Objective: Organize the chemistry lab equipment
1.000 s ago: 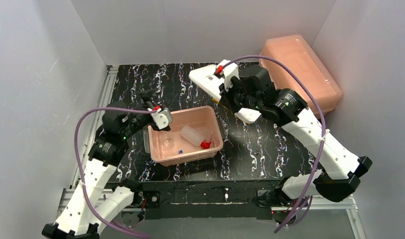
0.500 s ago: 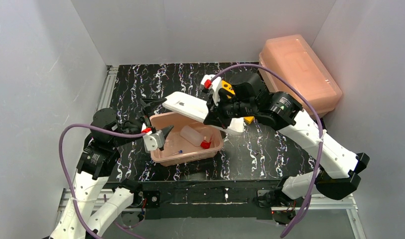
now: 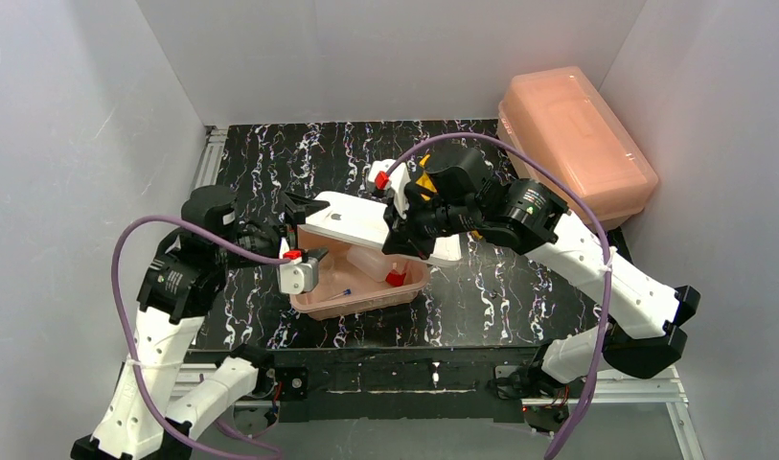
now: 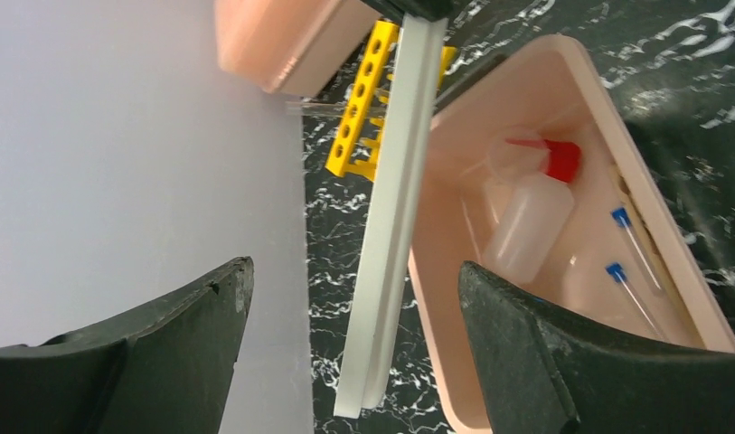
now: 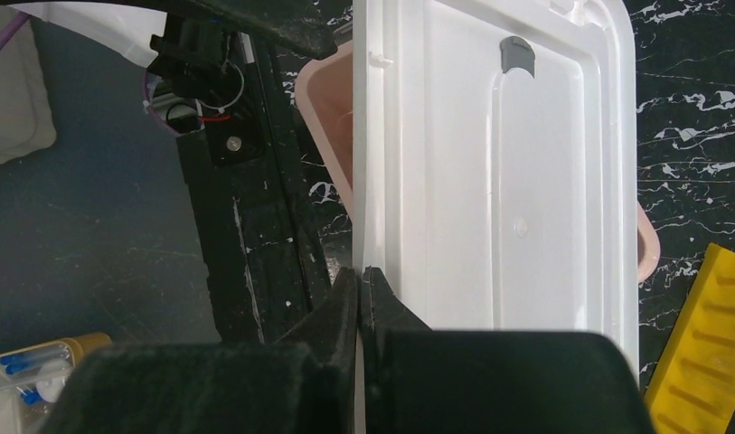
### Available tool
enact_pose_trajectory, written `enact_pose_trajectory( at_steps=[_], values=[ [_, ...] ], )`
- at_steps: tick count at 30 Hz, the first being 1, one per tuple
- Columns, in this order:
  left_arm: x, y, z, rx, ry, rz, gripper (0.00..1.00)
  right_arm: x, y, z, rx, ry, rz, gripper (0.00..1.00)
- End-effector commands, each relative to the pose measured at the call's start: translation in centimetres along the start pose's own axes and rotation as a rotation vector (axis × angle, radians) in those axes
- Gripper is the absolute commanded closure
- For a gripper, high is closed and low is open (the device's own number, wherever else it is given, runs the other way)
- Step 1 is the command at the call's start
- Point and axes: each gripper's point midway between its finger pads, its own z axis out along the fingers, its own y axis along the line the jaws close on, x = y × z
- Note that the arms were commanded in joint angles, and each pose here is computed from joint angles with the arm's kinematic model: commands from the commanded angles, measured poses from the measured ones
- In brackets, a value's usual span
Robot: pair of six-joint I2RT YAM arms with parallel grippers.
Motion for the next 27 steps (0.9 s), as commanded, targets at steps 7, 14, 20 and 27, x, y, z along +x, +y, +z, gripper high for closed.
enact_pose_trajectory(
  at_steps=[7, 14, 20, 27],
  values=[
    [0.5, -1.7, -0.3, 0.131, 0.038, -0.048, 0.26, -2.7, 1.1, -0.7, -0.031, -0.066, -0.087, 0.99],
    [0.9, -1.9, -0.1, 0.150, 0.051, -0.058, 0.45, -2.9, 1.6, -0.7, -0.035, -0.065, -0.104, 0.99],
    [0.5, -1.1, -0.2, 0.115, 0.044, -0.095, 0.89, -2.8, 1.1, -0.8, 0.002, -0.070, -0.114, 0.99],
    [0.3, -0.5, -0.1, 0.079, 0.039, -0.131, 0.99, -5.5, -1.3, -2.4, 0.152, -0.161, -0.183, 0.49]
  ],
)
